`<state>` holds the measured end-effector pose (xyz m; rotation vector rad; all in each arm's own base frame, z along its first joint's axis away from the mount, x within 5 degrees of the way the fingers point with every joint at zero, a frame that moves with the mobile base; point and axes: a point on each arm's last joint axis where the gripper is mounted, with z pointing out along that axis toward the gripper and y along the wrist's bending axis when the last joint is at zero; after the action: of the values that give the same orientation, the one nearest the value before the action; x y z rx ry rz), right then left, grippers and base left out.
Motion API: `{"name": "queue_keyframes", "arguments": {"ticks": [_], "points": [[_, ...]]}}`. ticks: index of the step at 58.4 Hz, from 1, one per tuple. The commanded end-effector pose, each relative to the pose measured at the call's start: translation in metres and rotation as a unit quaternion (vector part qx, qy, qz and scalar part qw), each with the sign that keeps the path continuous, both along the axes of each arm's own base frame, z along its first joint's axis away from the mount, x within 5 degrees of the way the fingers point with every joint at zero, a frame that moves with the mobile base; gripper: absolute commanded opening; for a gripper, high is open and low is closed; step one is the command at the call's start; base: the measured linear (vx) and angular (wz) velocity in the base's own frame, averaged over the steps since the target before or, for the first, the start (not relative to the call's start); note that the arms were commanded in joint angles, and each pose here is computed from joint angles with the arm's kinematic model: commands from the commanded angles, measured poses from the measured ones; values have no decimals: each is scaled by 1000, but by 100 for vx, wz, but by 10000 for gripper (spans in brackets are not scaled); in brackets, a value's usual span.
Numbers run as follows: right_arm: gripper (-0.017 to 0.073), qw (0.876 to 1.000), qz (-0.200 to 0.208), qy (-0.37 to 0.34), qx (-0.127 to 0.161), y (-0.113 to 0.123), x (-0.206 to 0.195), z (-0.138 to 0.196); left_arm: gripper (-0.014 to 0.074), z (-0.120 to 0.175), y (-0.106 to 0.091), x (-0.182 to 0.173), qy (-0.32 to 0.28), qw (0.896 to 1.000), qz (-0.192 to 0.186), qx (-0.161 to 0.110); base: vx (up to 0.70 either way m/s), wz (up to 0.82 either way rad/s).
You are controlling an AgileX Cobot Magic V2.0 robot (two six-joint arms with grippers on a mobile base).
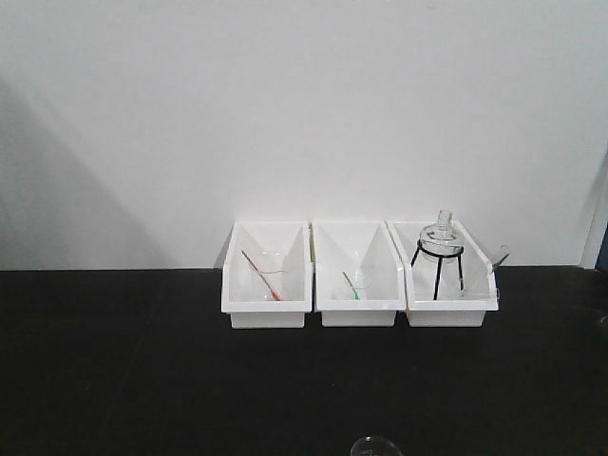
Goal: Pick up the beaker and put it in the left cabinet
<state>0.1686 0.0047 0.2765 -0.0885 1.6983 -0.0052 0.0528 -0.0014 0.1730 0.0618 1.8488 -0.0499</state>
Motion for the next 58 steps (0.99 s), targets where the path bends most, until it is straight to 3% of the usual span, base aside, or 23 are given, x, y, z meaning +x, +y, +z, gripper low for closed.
{"name": "queue_keyframes", "arguments": {"ticks": [1, 11, 25, 33, 37, 42, 50, 58], "points": [[25, 998, 9, -59, -1, 1, 12, 16, 4, 11, -1, 1, -48, 999, -5, -8, 0, 0], [141, 999, 9, -40, 10, 1, 20, 8, 4, 11, -1, 1, -48, 999, -5, -8, 0, 0], [560, 999, 11, -46, 22, 2, 22, 8, 4, 11, -1, 1, -48, 999, -5, -8, 0, 0], [725, 998, 11, -52, 27, 2, 22, 9, 4, 11, -1, 1, -48, 999, -5, -8, 0, 0], [729, 997, 13, -62, 49, 3, 22, 11, 4, 11, -1, 1, -48, 999, -5, -8, 0, 0], [723, 996, 25, -73, 46, 5, 23, 9, 4, 11, -1, 1, -48, 999, -5, -8, 0, 0], [695, 989, 101, -106, 15, 18, 25, -14, 4, 11, -1, 1, -48, 999, -5, -8, 0, 0], [664, 979, 174, -95, 35, 31, 28, -53, 4, 11, -1, 1, -48, 999, -5, -8, 0, 0]]}}
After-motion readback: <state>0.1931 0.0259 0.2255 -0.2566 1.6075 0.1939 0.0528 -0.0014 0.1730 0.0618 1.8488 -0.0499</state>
